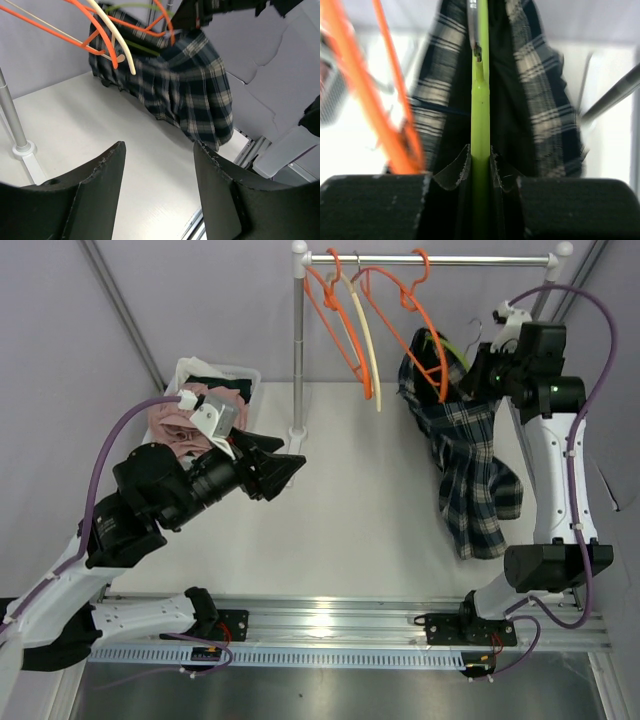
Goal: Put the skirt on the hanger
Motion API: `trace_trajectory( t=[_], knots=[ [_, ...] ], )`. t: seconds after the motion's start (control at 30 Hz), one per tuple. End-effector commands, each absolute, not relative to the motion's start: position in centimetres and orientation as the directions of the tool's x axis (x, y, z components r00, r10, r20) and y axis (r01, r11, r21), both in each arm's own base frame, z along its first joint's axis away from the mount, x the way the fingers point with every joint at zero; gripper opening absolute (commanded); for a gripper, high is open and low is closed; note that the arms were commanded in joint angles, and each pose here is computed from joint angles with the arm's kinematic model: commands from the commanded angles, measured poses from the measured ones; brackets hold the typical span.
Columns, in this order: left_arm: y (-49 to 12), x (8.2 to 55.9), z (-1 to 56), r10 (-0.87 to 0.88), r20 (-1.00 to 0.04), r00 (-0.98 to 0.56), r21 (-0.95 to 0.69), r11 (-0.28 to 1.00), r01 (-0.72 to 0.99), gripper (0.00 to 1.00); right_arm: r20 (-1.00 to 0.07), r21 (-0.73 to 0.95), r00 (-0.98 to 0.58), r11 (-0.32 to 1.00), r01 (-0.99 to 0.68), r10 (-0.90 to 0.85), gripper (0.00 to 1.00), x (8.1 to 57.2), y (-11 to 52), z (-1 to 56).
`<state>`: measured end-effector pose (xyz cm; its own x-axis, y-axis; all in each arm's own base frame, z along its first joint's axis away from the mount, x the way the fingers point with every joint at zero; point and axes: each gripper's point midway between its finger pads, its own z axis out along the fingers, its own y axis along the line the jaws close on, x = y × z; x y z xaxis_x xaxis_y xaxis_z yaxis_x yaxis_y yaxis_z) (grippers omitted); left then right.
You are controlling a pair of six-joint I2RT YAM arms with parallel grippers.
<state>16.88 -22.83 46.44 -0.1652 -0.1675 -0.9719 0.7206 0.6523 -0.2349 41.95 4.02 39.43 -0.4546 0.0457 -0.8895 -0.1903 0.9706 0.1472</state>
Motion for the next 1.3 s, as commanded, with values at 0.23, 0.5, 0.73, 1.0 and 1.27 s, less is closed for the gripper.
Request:
trace_trajectory(
  t=[0.23, 0.5, 0.73, 1.0, 1.27],
  knots=[
    [-23.0, 16.7, 47.4, -0.163, -0.975, -0.151, -0.221, 0.636, 0.739, 0.61, -0.957, 0.160, -0.258, 0.982, -0.101, 0.130, 0.00, 39.1, -2.0, 42.0],
    [-23.7, 17.0, 47.3, -0.155, -0.975, -0.158, -0.221, 0.632, 0.743, 0.61, -0.993, 0.107, -0.066, 0.989, -0.103, 0.101, 0.00, 40.6, -3.3, 47.9],
    [-24.0, 17.1, 47.0, -0.159, -0.972, -0.171, -0.234, 0.632, 0.739, 0.61, -0.993, 0.089, 0.066, 0.991, -0.098, 0.095, 0.00, 42.8, -2.9, 52.4],
    [-24.4, 17.3, 46.3, -0.154, -0.970, -0.189, -0.244, 0.632, 0.735, 0.61, -0.982, 0.031, 0.187, 0.998, -0.050, 0.039, 0.00, 44.8, -2.0, 57.6],
    [-24.2, 17.5, 46.2, -0.146, -0.972, -0.186, -0.236, 0.645, 0.727, 0.61, -0.977, 0.072, 0.201, 0.997, 0.002, 0.071, 0.00, 48.2, -3.3, 57.2]
  ],
)
